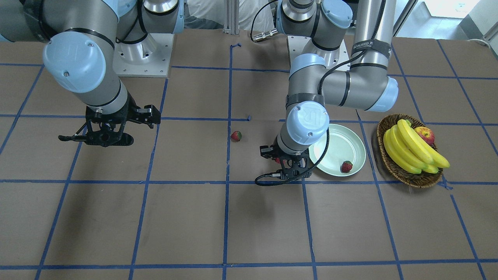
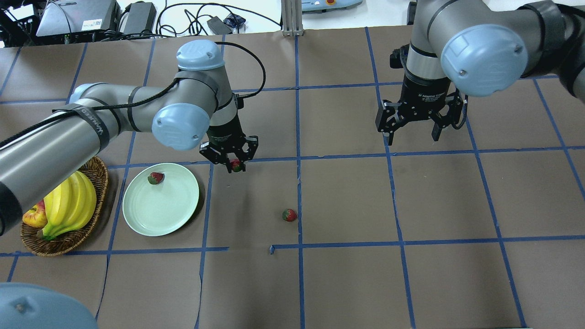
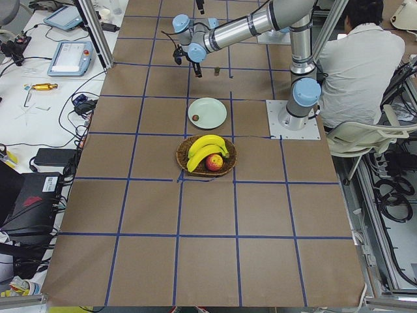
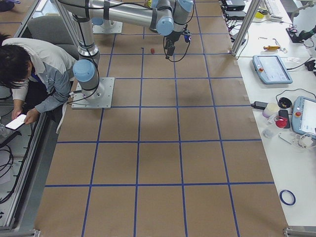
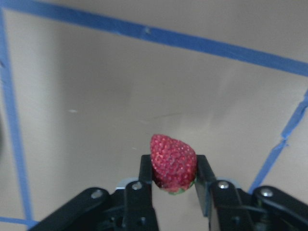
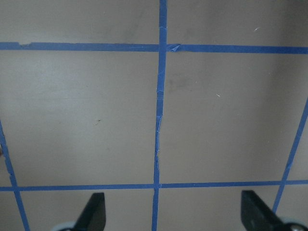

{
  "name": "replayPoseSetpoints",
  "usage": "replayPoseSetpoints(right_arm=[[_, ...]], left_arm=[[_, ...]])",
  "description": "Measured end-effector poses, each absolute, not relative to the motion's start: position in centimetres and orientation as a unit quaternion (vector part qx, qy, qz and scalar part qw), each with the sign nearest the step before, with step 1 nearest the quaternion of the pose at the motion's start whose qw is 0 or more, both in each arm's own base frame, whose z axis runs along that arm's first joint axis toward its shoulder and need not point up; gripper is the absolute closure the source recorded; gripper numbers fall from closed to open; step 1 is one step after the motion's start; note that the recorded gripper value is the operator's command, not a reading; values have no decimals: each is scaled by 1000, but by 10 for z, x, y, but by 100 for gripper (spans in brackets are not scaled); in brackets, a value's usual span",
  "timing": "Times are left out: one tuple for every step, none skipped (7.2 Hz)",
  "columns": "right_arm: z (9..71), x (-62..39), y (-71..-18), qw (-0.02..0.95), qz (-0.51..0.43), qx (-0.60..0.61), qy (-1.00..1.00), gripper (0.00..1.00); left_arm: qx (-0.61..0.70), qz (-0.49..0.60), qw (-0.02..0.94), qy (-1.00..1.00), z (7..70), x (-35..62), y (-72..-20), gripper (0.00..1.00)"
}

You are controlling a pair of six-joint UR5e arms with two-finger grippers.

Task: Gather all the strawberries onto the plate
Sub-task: 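Carry the second strawberry onto the plate and open the left gripper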

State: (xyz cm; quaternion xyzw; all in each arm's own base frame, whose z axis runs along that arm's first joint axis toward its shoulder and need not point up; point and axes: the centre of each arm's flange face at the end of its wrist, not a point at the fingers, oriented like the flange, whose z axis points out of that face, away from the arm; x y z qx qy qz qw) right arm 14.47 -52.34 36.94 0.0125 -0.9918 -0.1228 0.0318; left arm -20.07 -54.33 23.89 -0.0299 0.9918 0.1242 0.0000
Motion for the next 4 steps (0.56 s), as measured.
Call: replayPoseSetpoints(right_arm=[[370, 145, -524, 32, -121, 12, -992, 0], [369, 145, -524, 31, -120, 12, -992, 0], [369, 145, -524, 31, -121, 12, -992, 0], [367, 145, -523, 31, -121, 12, -992, 0]], left_arm=[[4, 134, 13, 991, 243, -172, -546, 100], [41, 148, 32, 988, 241, -150, -546, 100], [79, 165, 43, 982, 235, -131, -544, 100], [113, 182, 43, 976, 225, -111, -543, 42]])
